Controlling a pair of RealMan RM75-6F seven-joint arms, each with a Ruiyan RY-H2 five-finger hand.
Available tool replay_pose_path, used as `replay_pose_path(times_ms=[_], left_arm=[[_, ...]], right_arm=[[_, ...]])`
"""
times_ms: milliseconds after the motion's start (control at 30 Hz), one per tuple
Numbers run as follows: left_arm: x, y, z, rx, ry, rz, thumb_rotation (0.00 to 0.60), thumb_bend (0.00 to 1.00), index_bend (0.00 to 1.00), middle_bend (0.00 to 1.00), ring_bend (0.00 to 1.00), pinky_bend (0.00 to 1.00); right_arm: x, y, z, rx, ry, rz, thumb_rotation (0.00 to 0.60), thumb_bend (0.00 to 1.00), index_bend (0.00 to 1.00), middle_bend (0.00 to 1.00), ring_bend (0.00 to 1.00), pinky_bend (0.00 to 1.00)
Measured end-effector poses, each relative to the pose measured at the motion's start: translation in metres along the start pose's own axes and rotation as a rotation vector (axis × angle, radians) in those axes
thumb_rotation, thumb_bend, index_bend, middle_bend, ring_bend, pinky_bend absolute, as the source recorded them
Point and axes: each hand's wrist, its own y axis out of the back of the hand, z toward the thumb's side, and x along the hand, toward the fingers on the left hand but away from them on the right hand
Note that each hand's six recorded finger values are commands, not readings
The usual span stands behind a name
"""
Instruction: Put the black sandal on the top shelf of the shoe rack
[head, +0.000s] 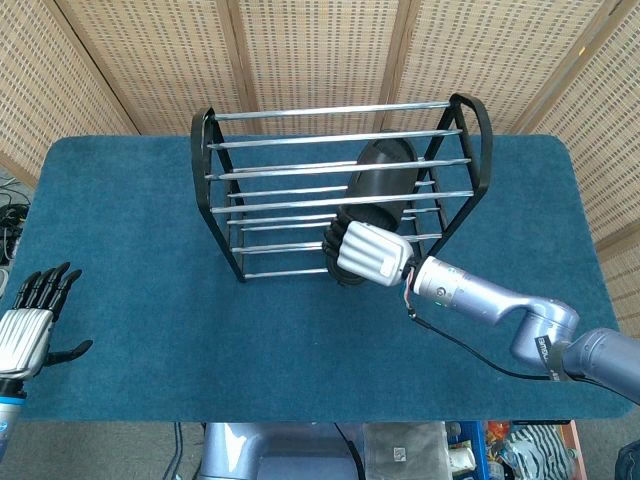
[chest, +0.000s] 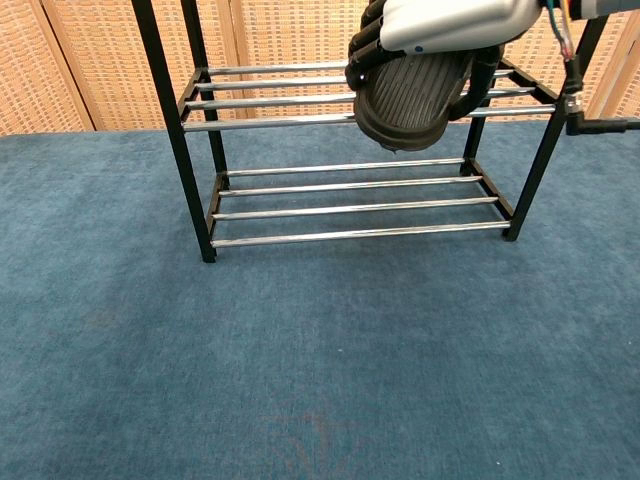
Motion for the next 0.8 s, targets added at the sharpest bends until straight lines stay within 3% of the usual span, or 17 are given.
replay_pose_path(times_ms=[133,200,267,367,433,800], left_arm=[[0.0,0.0,-0.001,-0.003,0.001,0.0,0.6,0.18,0.0,0.0,0.0,0.0],[0.0,0.001,-0.001,-0.003,0.001,0.0,0.6,0.18,0.0,0.0,0.0,0.0],[0.0,0.001,-0.001,-0.005,0.001,0.0,0.6,0.18,0.0,0.0,0.0,0.0],[0.0,0.001,-0.002,-0.007,0.002,0.002,0.6,0.18,0.0,0.0,0.0,0.0],[0.0,0.002,-0.002,-0.011,0.003,0.004,0.6,0.18,0.0,0.0,0.0,0.0],[-0.002,0.005,-0.003,-0.018,-0.001,0.011,0.6,0.18,0.0,0.0,0.0,0.0]], right_arm=[[-0.004,-0.004,-0.002,0.0,-0.015,0.021,0.6,0.75,0.45,0.3,0.21,0.38],[-0.005,-0.005,-0.003,0.005,-0.019,0.032,0.6,0.66,0.35,0.2,0.13,0.35],[-0.006,-0.006,-0.004,0.011,-0.024,0.039,0.6,0.45,0.2,0.07,0.03,0.25],[-0.006,-0.009,-0.005,0.024,-0.037,0.055,0.6,0.18,0.02,0.0,0.0,0.03],[-0.006,-0.011,-0.007,0.041,-0.048,0.073,0.6,0.11,0.0,0.0,0.0,0.0],[-0.001,-0.008,-0.001,0.114,-0.092,0.114,0.6,0.08,0.0,0.0,0.0,0.0]])
